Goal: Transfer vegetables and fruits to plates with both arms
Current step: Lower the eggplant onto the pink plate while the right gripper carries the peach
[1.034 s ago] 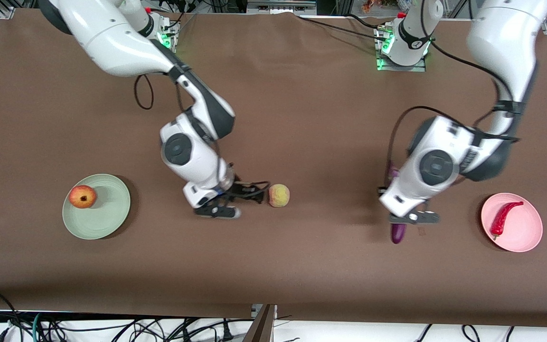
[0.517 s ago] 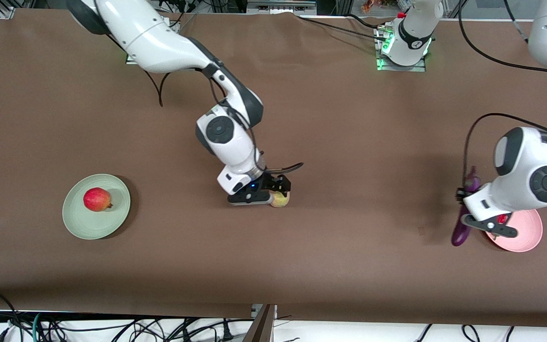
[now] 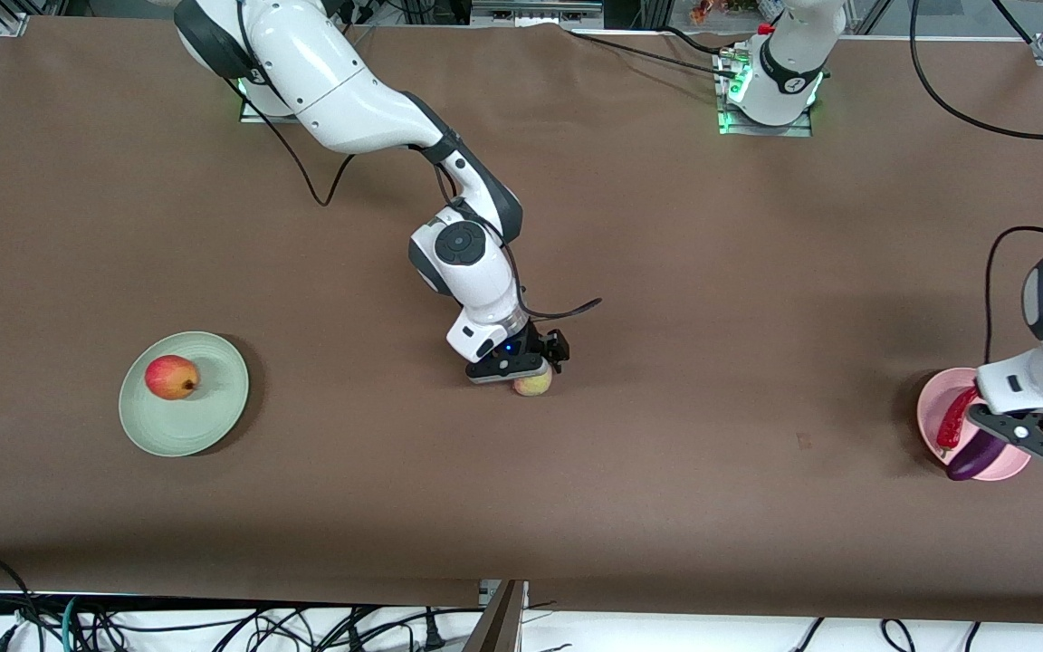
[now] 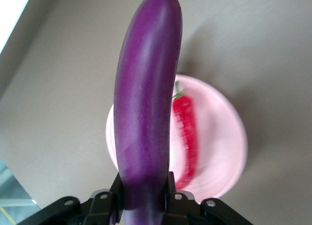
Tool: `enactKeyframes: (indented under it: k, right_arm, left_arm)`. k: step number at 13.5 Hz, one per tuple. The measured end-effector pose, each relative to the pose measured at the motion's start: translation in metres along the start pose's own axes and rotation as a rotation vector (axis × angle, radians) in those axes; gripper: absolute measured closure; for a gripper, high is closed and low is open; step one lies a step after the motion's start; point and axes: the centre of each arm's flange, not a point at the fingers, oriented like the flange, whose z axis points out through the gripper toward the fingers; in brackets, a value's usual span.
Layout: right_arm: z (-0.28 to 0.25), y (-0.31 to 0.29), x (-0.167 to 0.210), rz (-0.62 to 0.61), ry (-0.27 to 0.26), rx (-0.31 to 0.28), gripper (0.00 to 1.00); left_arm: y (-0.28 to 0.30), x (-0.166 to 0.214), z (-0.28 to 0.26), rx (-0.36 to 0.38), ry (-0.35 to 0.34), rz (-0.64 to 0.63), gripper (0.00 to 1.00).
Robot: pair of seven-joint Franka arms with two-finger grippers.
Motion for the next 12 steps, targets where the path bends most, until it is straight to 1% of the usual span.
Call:
enactKeyframes:
  k: [1,3,6,7,8,9,10,11,12]
  right_arm:
    - [-0.001,0.000,0.001,0.000,0.003,0.000,0.22]
    - [-0.001,0.002,0.003,0.001,0.006,-0.003,0.22]
    - [-0.006,0.010,0.015,0.004,0.027,-0.015,0.22]
    - [-0.014,0.020,0.028,0.007,0.034,-0.040,0.22]
    - [-0.026,0.034,0.046,-0.001,0.018,-0.084,0.22]
    - [-0.043,0.056,0.066,-0.029,-0.017,-0.135,0.22]
    - [-0.064,0.086,0.088,-0.068,-0.068,-0.188,0.22]
    - [-0.087,0.122,0.109,-0.100,-0.125,-0.234,0.22]
    - [-0.108,0.163,0.127,-0.130,-0.187,-0.273,0.22]
  left_arm:
    - [-0.009,-0.013,0.015,0.018,0.009,0.021,0.65]
    - [-0.016,-0.028,0.038,0.030,0.016,0.043,0.65]
    - [-0.010,-0.029,0.058,0.007,0.009,0.049,0.65]
    - [-0.008,-0.032,0.069,-0.007,0.003,0.047,0.65]
    - [-0.006,-0.034,0.078,-0.017,0.002,0.044,0.65]
    - [-0.004,-0.035,0.084,-0.021,0.005,0.043,0.65]
    - [-0.003,-0.035,0.088,-0.024,0.008,0.043,0.65]
    - [-0.002,-0.034,0.090,-0.027,0.008,0.044,0.59]
    - [-0.001,-0.034,0.091,-0.027,0.010,0.044,0.48]
